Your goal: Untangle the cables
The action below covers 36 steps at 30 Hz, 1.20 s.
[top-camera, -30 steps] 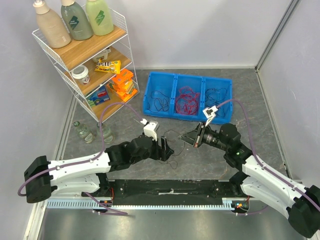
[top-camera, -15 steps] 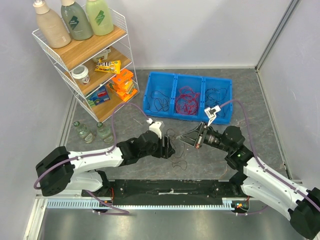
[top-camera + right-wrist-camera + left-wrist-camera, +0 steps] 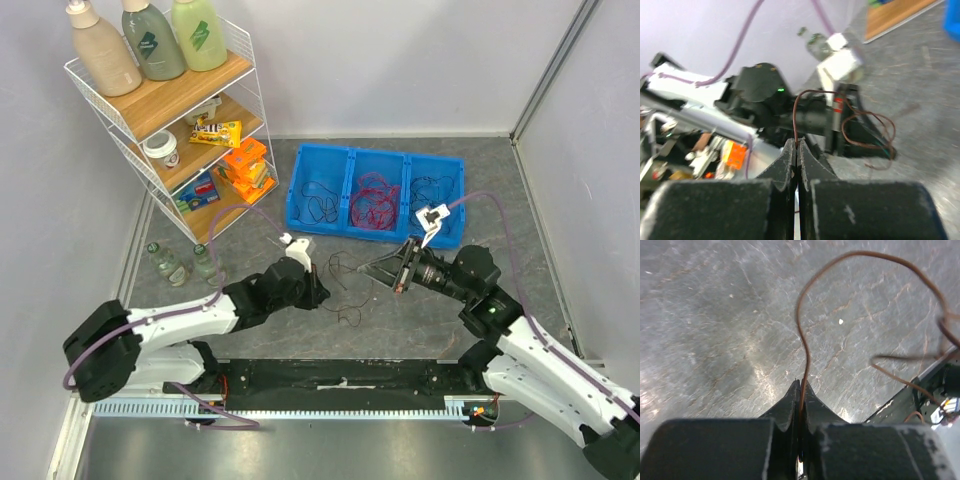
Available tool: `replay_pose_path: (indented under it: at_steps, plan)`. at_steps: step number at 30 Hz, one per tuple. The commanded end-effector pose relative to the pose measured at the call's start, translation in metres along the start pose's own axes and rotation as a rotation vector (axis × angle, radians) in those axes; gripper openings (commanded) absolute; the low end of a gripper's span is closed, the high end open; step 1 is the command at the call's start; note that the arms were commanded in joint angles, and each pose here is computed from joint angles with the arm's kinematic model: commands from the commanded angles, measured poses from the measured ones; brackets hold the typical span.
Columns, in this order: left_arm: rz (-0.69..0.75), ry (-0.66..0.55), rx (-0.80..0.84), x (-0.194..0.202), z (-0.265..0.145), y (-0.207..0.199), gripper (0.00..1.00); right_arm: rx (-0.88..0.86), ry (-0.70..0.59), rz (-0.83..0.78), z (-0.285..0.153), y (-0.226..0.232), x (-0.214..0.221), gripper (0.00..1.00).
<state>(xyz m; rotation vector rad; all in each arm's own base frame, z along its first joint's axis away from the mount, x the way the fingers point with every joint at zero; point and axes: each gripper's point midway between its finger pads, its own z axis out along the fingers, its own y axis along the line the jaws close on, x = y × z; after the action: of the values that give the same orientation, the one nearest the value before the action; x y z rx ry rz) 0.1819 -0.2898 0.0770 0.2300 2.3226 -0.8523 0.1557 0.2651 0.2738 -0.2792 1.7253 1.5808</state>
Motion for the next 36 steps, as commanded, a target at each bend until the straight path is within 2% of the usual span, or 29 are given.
replay_pose_path:
  at_steps: [1, 3, 5, 8, 11, 16, 22, 26, 34, 36]
  plan:
    - [0.001, -0.162, -0.108, -0.046, -0.026, 0.009, 0.02, 0.432, -0.072, -0.17, -0.033, -0.046, -0.032, 0.0]
    - [-0.019, -0.24, -0.177, -0.059, -0.048, 0.023, 0.02, 0.794, -0.191, -0.225, -0.082, -0.09, -0.056, 0.0]
    - [-0.065, -0.333, -0.259, -0.07, -0.073, 0.042, 0.02, 1.071, -0.287, -0.244, -0.133, -0.115, -0.068, 0.0]
    - [-0.119, -0.465, -0.345, -0.079, -0.113, 0.069, 0.02, 1.291, -0.391, -0.261, -0.183, -0.126, -0.074, 0.0]
    - [-0.167, -0.614, -0.301, -0.095, -0.155, 0.074, 0.02, 1.336, -0.459, -0.236, -0.198, -0.127, -0.076, 0.0]
    - [-0.186, -0.75, -0.262, -0.11, -0.198, 0.078, 0.02, 1.316, -0.56, -0.18, -0.206, -0.123, -0.078, 0.0]
    - [-0.172, -0.792, -0.349, -0.123, -0.236, 0.087, 0.02, 1.287, -0.711, -0.138, -0.228, -0.112, -0.084, 0.0]
    - [-0.163, -0.853, -0.344, -0.133, -0.264, 0.086, 0.02, 1.243, -0.774, -0.122, -0.236, -0.105, -0.085, 0.0]
    - [-0.191, -0.927, -0.311, -0.139, -0.299, 0.088, 0.02, 1.242, -0.776, -0.119, -0.238, -0.109, -0.081, 0.0]
    - [-0.196, -0.935, -0.313, -0.14, -0.307, 0.089, 0.02, 1.236, -0.778, -0.113, -0.237, -0.109, -0.081, 0.03]
